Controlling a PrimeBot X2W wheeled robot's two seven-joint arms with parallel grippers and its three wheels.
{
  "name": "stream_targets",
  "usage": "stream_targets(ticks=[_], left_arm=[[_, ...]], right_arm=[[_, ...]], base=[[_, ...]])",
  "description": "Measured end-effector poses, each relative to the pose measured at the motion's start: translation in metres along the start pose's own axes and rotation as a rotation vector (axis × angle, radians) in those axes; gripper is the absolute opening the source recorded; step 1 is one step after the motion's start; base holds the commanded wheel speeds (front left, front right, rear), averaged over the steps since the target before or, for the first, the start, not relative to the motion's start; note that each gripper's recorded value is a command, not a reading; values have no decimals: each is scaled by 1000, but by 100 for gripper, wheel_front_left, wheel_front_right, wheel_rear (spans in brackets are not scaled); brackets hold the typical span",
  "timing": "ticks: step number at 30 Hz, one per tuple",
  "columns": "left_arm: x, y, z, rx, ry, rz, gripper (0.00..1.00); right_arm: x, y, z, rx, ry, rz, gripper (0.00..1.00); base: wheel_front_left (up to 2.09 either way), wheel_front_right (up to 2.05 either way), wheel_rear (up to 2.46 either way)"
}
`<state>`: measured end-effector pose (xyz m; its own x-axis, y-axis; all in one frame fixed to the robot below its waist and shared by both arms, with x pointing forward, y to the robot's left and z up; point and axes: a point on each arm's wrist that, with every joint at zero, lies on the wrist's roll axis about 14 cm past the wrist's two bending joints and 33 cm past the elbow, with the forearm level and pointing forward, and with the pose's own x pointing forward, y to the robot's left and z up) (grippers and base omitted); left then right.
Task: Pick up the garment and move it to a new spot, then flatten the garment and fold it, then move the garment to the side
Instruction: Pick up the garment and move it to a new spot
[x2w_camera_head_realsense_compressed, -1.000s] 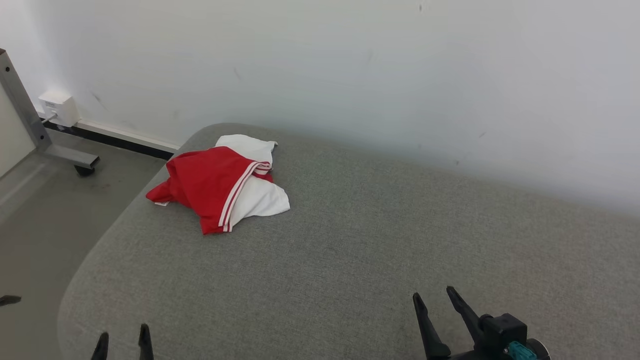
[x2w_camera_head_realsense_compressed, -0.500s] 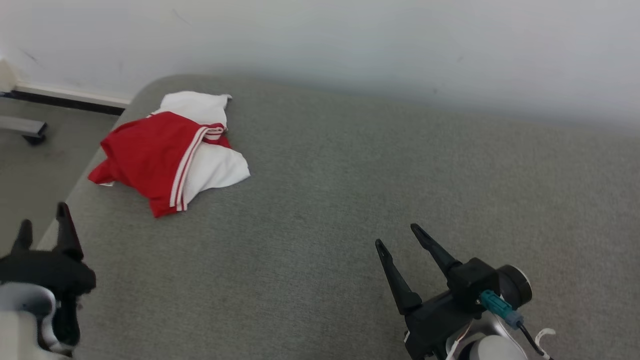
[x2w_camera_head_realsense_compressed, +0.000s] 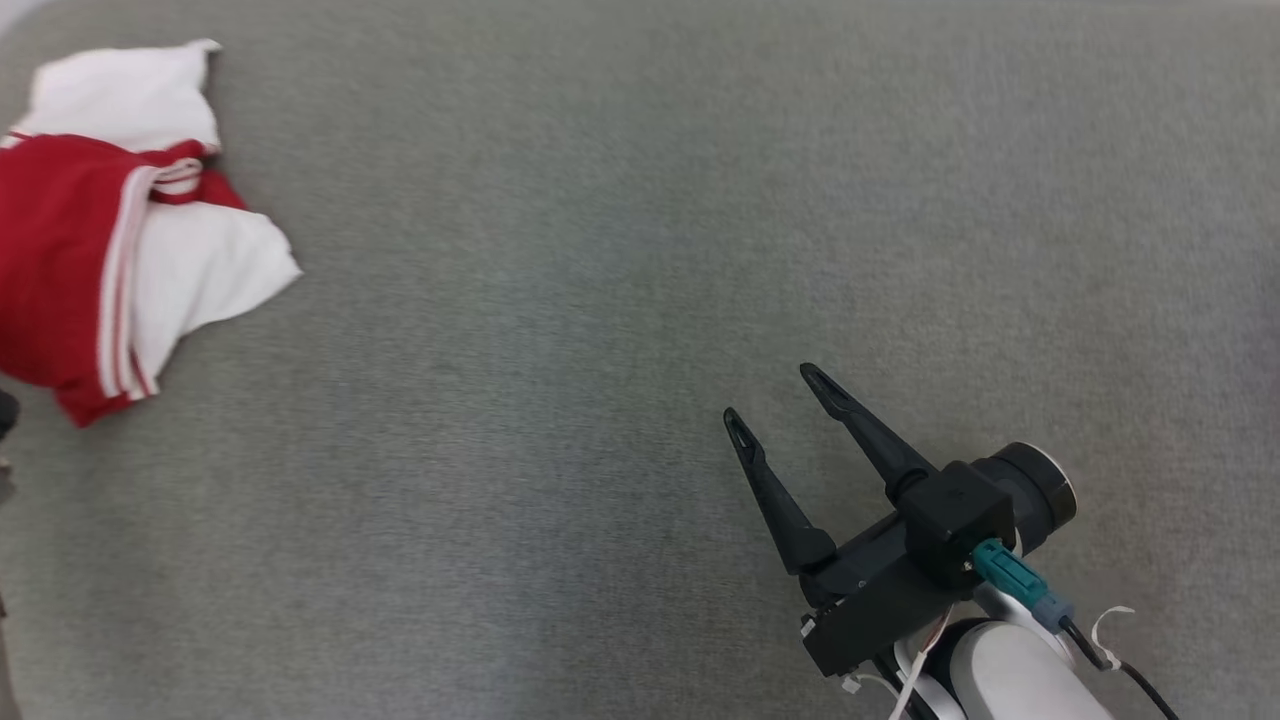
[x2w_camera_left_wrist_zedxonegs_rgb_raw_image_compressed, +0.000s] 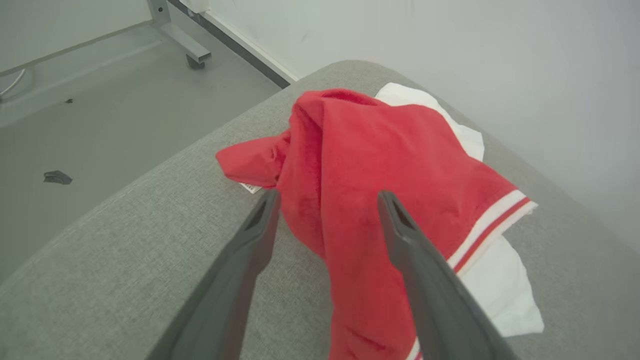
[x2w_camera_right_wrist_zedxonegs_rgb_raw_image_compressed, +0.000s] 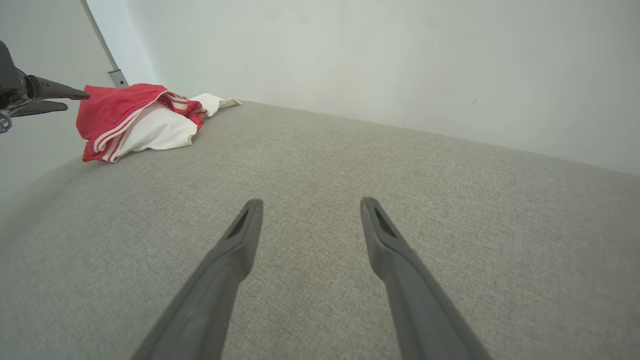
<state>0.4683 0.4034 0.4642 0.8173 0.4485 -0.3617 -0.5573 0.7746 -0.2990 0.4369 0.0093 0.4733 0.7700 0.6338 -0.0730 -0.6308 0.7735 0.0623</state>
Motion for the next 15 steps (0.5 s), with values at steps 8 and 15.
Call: stream_targets(ticks=[8, 15], left_arm=[[43, -20, -60, 9, 174, 37, 100], [61, -43, -93, 35, 228, 20, 0]], right_arm=[[-13, -35, -26, 14, 61, -88, 100], [-29, -61, -44, 27, 110, -174, 100]], base=[[0, 0, 0], [0, 0, 0]])
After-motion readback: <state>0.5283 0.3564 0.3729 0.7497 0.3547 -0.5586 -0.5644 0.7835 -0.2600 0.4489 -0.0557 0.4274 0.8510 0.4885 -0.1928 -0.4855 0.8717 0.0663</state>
